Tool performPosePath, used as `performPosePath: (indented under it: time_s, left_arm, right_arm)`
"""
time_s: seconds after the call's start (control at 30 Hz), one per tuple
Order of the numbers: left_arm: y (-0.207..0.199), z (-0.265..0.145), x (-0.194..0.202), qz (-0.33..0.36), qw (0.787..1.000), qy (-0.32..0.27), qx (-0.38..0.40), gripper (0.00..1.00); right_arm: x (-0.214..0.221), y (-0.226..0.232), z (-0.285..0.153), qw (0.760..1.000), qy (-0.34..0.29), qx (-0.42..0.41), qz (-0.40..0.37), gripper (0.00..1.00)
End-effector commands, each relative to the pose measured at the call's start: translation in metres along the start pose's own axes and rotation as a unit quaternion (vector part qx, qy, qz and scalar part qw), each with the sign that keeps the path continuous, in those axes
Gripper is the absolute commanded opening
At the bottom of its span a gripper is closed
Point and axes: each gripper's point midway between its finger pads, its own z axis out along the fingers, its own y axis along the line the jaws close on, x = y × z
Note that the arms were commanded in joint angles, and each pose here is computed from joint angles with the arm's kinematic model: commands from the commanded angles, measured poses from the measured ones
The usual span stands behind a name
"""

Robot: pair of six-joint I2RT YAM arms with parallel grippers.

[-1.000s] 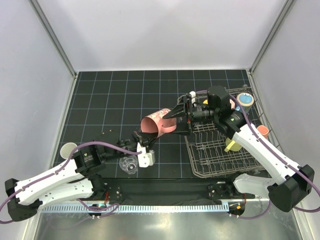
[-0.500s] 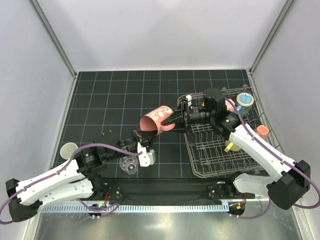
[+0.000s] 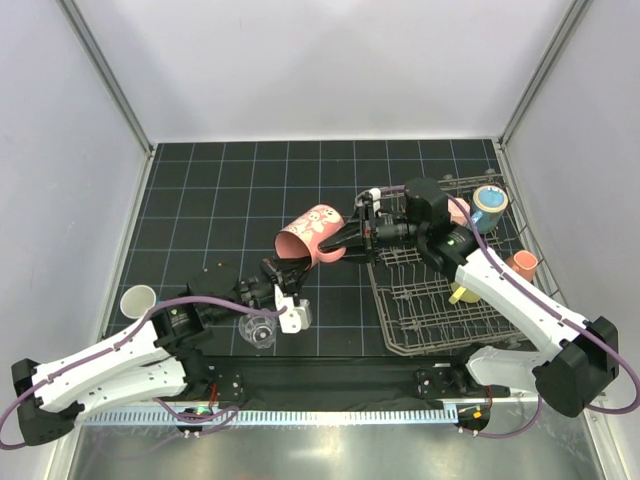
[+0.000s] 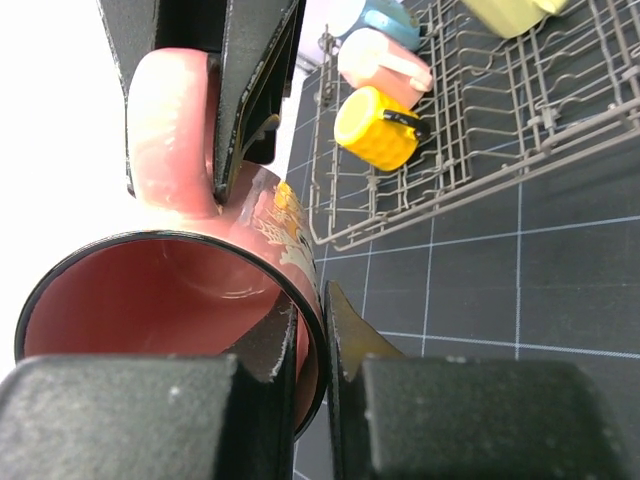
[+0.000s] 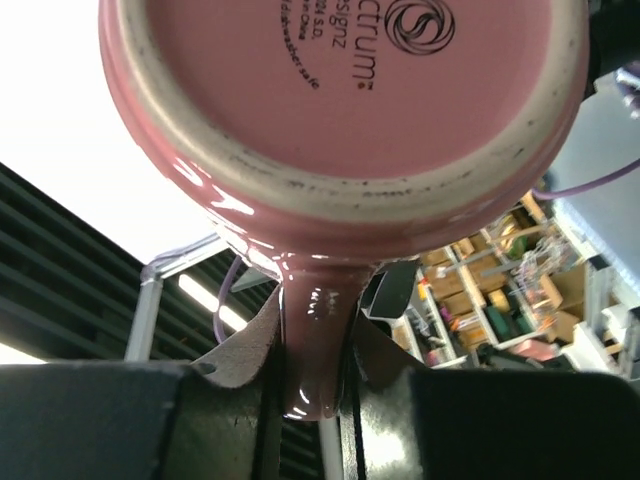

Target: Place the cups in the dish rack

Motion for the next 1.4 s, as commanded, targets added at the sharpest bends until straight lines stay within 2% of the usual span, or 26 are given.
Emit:
performPosePath:
  time_s: [0.0,0.1,0.13,0.27,0.4,0.5,0.63,0.67,0.7,0.77,0.9,1.03,1.07,1.13,1.33,1.37]
  left_arm:
    - [0.035,-0.002,-0.038,-0.004,0.994,-0.079,-0.07,0.1]
    - [0.037,-0.003,-0.031,-0.009,0.994,-0.068,-0.089,0.19]
    - [0.034,-0.001,-0.026,-0.012,0.994,-0.062,-0.089,0.28]
    - [0.038,0.001,-0.021,-0.02,0.993,-0.053,-0.105,0.3]
    - [0.037,0.001,-0.015,-0.028,0.992,-0.045,-0.114,0.5]
    - [0.042,-0.004,-0.009,-0.043,0.989,-0.03,-0.135,0.6]
    - [0.058,-0.019,-0.013,-0.083,0.98,-0.038,-0.175,0.68]
    - [0.059,-0.02,-0.013,-0.104,0.977,-0.039,-0.182,0.7]
    - [0.063,-0.021,-0.013,-0.115,0.974,-0.038,-0.19,0.73]
    - [0.063,-0.018,-0.007,-0.144,0.969,-0.026,-0.197,0.75]
    - [0.064,-0.007,0.0,-0.187,0.964,0.009,-0.188,0.79]
    - [0.077,-0.007,0.009,-0.231,0.947,0.033,-0.222,0.82]
    - [0.08,-0.008,0.012,-0.238,0.942,0.038,-0.234,0.84]
    - [0.083,-0.006,0.013,-0.257,0.934,0.043,-0.243,0.87]
    - [0.092,-0.002,0.031,-0.32,0.905,0.087,-0.266,0.95]
    - [0.096,-0.003,0.033,-0.326,0.901,0.09,-0.273,0.95]
  right_arm:
    - [-0.001,0.06,-0.002,0.974,-0.061,-0.091,-0.198,0.04]
    - [-0.003,0.066,-0.003,0.96,-0.084,-0.078,-0.257,0.04]
    - [-0.004,0.065,-0.003,0.958,-0.089,-0.07,-0.264,0.04]
    - [-0.008,0.063,-0.008,0.942,-0.117,-0.035,-0.314,0.04]
    - [-0.015,0.063,-0.015,0.921,-0.155,-0.011,-0.357,0.04]
    - [-0.028,0.058,-0.026,0.897,-0.202,0.031,-0.392,0.04]
    - [-0.046,0.044,-0.057,0.844,-0.285,0.106,-0.442,0.04]
    - [-0.051,0.031,-0.064,0.84,-0.295,0.132,-0.437,0.04]
    - [-0.063,0.026,-0.075,0.823,-0.329,0.157,-0.436,0.04]
    - [-0.067,0.009,-0.094,0.801,-0.357,0.195,-0.439,0.04]
    - [-0.087,-0.021,-0.143,0.742,-0.449,0.273,-0.415,0.04]
    - [-0.094,-0.058,-0.177,0.709,-0.501,0.315,-0.384,0.04]
    - [-0.097,-0.079,-0.181,0.706,-0.5,0.337,-0.371,0.04]
    - [-0.097,-0.092,-0.195,0.694,-0.522,0.347,-0.354,0.04]
    - [-0.1,-0.155,-0.217,0.676,-0.531,0.407,-0.309,0.04]
    - [-0.101,-0.166,-0.223,0.667,-0.532,0.424,-0.303,0.04]
